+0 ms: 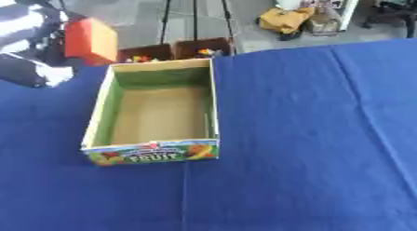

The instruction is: Pick up objects on the table and place them in the box.

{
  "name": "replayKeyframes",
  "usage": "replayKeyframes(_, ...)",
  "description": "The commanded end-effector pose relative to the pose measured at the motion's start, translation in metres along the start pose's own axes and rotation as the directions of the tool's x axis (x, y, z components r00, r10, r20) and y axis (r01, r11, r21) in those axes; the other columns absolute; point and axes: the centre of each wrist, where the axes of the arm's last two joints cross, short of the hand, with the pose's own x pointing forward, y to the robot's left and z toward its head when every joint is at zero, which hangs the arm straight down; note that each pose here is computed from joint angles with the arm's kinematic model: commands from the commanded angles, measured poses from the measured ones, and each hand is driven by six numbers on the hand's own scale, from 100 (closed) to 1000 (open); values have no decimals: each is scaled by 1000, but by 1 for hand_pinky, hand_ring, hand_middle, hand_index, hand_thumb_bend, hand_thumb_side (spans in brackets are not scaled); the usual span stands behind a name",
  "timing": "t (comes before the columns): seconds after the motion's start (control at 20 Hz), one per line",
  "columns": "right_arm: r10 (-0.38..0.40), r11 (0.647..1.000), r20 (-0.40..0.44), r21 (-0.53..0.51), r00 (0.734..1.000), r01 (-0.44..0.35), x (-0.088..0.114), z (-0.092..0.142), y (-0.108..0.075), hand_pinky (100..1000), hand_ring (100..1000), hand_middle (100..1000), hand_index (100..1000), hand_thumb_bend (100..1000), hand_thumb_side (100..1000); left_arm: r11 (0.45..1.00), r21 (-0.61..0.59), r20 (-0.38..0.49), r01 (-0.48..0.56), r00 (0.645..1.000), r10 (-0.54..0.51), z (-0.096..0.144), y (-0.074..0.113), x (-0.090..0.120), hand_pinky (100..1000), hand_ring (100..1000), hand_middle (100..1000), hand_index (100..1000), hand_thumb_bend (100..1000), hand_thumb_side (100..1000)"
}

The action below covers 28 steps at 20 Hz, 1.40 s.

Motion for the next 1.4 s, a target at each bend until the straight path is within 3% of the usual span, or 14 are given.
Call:
replayKeyframes(0.05, -14, 1000, 34, 0, 999, 14, 4, -8, 0, 724, 837, 551, 739, 267, 866, 999, -19, -17, 26, 1000, -27, -12, -2, -3, 100, 358, 464, 673, 100, 251)
replayKeyframes(0.45, -29, 1000, 45, -1, 999, 29, 4, -11, 2, 725, 837, 550, 739, 267, 859, 988, -150, -45, 33, 998, -40, -39, -41, -23, 100, 357, 462, 663, 100, 246)
replayKeyframes(0.75, -34, 999, 45, 3, 998, 34, 4, -12, 3, 727, 839, 549, 740, 274, 855, 980, -197, -67, 15, 997, -28, -48, -56, -33, 100, 361, 485, 682, 100, 245)
replayKeyframes(0.85, -36, 999, 45, 4, 998, 35, 4, -12, 3, 727, 840, 549, 741, 274, 853, 977, -215, -65, 15, 997, -30, -50, -59, -34, 100, 388, 535, 724, 100, 244)
replayKeyframes(0.95, -36, 999, 45, 4, 998, 36, 4, -12, 3, 727, 840, 549, 741, 274, 854, 971, -240, -61, 21, 997, -37, -51, -62, -35, 100, 431, 646, 849, 100, 261)
replayKeyframes(1.1, -37, 999, 45, 5, 998, 37, 4, -12, 3, 728, 840, 548, 741, 277, 852, 953, -298, -37, 47, 997, -61, -51, -64, -35, 147, 521, 819, 1000, 100, 395)
replayKeyframes(1.25, -37, 999, 42, 6, 998, 37, 4, -11, 3, 729, 841, 548, 740, 277, 850, 938, -337, -1, 84, 996, -90, -50, -62, -34, 221, 604, 914, 1000, 100, 435)
replayKeyframes(1.4, -38, 999, 41, 5, 998, 38, 4, -11, 3, 729, 841, 547, 739, 279, 851, 930, -345, 19, 127, 992, -129, -48, -59, -33, 245, 624, 977, 1000, 100, 478)
